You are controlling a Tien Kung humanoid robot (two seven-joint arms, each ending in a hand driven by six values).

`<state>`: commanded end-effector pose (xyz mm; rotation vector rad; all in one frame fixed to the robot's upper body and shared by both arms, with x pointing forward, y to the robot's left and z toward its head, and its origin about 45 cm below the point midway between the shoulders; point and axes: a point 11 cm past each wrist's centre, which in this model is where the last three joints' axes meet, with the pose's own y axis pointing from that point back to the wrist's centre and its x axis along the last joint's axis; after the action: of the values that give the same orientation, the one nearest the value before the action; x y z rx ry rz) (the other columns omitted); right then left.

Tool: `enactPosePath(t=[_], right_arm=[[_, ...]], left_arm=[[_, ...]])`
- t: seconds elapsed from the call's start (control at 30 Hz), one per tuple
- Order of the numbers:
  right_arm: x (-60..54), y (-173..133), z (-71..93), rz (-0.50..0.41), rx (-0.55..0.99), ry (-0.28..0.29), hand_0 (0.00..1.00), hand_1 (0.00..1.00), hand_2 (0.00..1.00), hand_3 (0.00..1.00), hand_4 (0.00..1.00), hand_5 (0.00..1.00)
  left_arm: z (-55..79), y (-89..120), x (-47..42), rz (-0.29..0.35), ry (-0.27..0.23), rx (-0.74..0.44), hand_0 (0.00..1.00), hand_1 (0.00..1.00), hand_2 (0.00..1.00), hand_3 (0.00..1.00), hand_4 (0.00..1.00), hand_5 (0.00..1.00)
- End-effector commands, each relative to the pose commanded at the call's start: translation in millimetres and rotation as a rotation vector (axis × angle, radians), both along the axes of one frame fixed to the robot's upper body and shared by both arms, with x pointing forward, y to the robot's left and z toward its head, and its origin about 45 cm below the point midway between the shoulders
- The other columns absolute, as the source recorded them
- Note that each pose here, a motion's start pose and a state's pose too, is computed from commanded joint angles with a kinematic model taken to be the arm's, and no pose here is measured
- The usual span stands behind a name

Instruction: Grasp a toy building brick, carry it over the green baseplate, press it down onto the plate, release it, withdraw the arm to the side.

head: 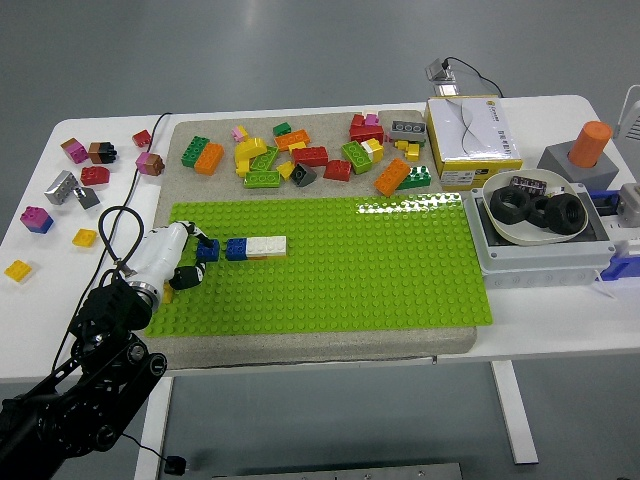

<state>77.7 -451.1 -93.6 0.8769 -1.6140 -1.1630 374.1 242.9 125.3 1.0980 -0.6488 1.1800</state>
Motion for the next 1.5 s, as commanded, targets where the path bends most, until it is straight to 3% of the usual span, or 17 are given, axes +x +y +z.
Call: enactPosePath(t=[0.13,0.63,0.73,0.9,1.1,1.23,1.5], right_arm=[[-0.2,0,-0.2,0.001,0.0,0.0,0.633,0.615,0.578,0.703,0.777,0.952],[-7.7,10,-5.2,0.018,0.019,0.025,0.628,0.604,0.595,0.702,0.777,0.951],[-9.5,14,-6.7,0.023,0.026,0.031,0.629,0.604,0.623,0.702,0.778,0.953],[-13.3,18,-9.1,0.021,0.037,0.035,0.629,0.604,0.623,0.702,0.778,0.953],[-18.5,24,-11.8,0.017,0.05,0.043,0.63,0.607,0.632,0.701,0.777,0.952],[-17.9,25,-12.1,0.021,0.052,0.043,0.631,0.603,0.632,0.7,0.775,0.949],[-17.3,30,-13.7,0.033,0.067,0.048,0.63,0.603,0.635,0.699,0.773,0.948]], left_arm=[[3.5,-1,0.2,-0.006,-0.016,-0.006,0.981,0.924,0.912,0.559,0.57,0.002],[40.4,4,5.7,0.013,-0.14,-0.089,0.981,0.918,0.909,0.571,0.626,0.03],[44.4,8,0.4,0.032,-0.152,-0.152,0.979,0.914,0.911,0.587,0.655,0.045],[47.7,16,-15.8,0.065,-0.19,-0.287,0.979,0.914,0.911,0.587,0.655,0.045],[32.5,27,-37.6,0.133,-0.184,-0.416,0.97,0.899,0.896,0.579,0.618,0.011],[25.2,26,-43.6,0.145,-0.172,-0.441,0.968,0.892,0.886,0.575,0.61,0.012],[23.4,26,-45.4,0.148,-0.18,-0.454,0.965,0.892,0.881,0.572,0.605,0.016]])
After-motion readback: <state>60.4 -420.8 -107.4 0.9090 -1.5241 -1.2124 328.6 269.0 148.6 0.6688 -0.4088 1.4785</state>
